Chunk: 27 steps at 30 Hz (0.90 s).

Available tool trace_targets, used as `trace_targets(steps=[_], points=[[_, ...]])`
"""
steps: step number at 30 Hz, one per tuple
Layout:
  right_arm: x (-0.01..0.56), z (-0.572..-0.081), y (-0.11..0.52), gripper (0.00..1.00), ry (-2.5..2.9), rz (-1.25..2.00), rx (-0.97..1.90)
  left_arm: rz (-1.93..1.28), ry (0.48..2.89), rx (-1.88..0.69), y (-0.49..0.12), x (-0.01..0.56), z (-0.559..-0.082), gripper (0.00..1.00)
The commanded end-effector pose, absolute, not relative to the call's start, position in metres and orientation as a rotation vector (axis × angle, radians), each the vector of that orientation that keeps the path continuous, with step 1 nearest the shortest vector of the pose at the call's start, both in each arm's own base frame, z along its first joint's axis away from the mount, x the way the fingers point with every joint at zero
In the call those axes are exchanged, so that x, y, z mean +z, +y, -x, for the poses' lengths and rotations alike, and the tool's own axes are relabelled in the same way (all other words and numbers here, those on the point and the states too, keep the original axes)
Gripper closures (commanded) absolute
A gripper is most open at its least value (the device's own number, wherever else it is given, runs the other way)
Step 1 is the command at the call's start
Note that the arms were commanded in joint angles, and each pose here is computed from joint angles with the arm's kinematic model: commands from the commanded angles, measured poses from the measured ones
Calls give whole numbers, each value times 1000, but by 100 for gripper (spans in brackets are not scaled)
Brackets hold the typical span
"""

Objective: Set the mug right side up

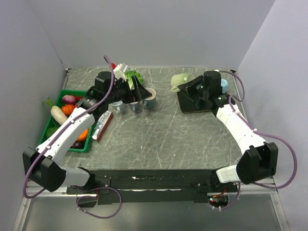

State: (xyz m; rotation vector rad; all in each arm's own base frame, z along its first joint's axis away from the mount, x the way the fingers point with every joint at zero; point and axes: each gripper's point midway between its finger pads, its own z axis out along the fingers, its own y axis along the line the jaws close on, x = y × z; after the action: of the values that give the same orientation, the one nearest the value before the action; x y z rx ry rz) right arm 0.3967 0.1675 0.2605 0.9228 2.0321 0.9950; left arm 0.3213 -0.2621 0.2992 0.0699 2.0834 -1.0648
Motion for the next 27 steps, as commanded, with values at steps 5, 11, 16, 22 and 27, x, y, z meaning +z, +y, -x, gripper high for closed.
trace_targets(steps=[5, 11, 16, 22, 27], points=[[428, -332, 232, 100, 1604, -333, 1548, -175, 1815, -1485, -295, 383, -296, 4], [454, -307, 244, 100, 1498, -274, 1702, -192, 1748, -1650, -307, 400, -290, 4], [467, -294, 252, 100, 1464, -226, 1771, -177, 1669, -1695, -308, 418, -292, 4], [471, -286, 257, 100, 1437, -205, 1814, -143, 1618, -1765, -310, 431, -293, 9], [468, -286, 262, 100, 1455, -186, 1783, -147, 1623, -1788, -314, 431, -295, 24]])
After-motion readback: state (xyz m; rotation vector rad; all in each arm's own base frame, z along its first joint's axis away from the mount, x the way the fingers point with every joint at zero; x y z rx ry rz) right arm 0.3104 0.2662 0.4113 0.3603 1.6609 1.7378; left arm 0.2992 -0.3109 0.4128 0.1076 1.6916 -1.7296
